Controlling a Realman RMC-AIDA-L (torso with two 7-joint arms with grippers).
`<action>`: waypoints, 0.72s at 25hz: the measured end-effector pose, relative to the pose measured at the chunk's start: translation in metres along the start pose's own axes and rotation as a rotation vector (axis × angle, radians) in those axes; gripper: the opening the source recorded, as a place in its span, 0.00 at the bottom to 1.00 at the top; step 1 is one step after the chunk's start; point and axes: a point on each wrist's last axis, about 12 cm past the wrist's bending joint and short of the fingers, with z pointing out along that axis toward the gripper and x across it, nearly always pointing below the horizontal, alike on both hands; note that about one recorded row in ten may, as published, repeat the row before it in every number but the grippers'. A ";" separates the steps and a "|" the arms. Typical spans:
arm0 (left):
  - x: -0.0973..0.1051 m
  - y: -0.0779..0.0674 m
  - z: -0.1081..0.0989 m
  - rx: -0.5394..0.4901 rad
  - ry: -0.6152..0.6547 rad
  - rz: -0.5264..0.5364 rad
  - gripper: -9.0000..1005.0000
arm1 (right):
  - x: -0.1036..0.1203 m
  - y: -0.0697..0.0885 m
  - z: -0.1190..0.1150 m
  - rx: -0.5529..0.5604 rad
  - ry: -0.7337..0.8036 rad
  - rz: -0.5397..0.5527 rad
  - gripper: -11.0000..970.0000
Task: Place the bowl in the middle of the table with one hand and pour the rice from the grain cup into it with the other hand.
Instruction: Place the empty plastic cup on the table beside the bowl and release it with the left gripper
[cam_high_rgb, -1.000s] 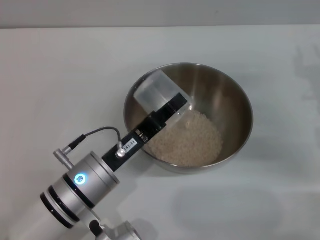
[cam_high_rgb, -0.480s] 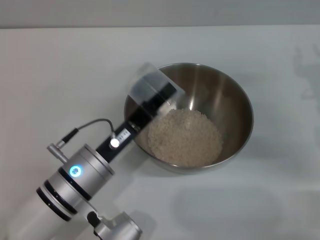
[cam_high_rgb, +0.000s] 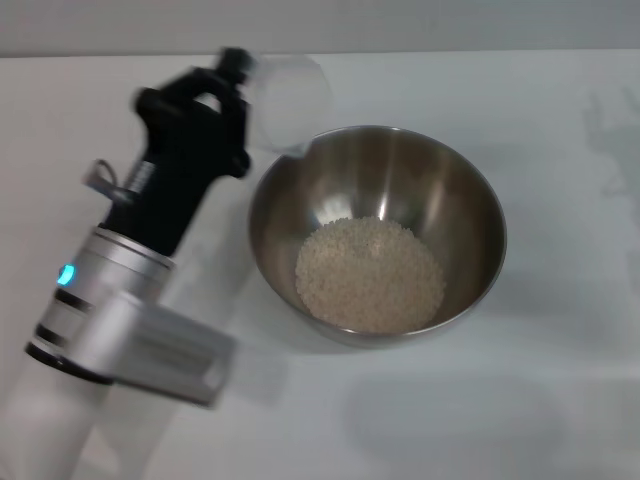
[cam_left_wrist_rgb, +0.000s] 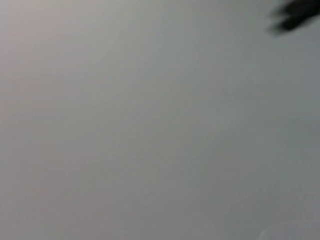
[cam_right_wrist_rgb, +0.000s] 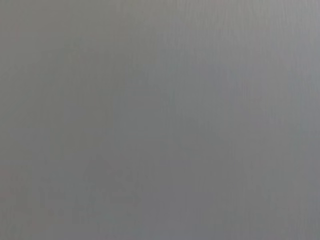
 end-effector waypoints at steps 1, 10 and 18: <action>0.005 0.002 0.000 -0.023 0.045 -0.110 0.13 | 0.000 0.000 0.000 0.000 0.000 0.001 0.45; 0.076 0.003 -0.011 -0.135 0.472 -0.791 0.14 | 0.000 0.003 0.000 -0.003 -0.004 0.011 0.45; 0.087 -0.010 -0.019 -0.092 0.593 -0.944 0.15 | -0.001 0.003 0.000 -0.004 -0.005 0.012 0.45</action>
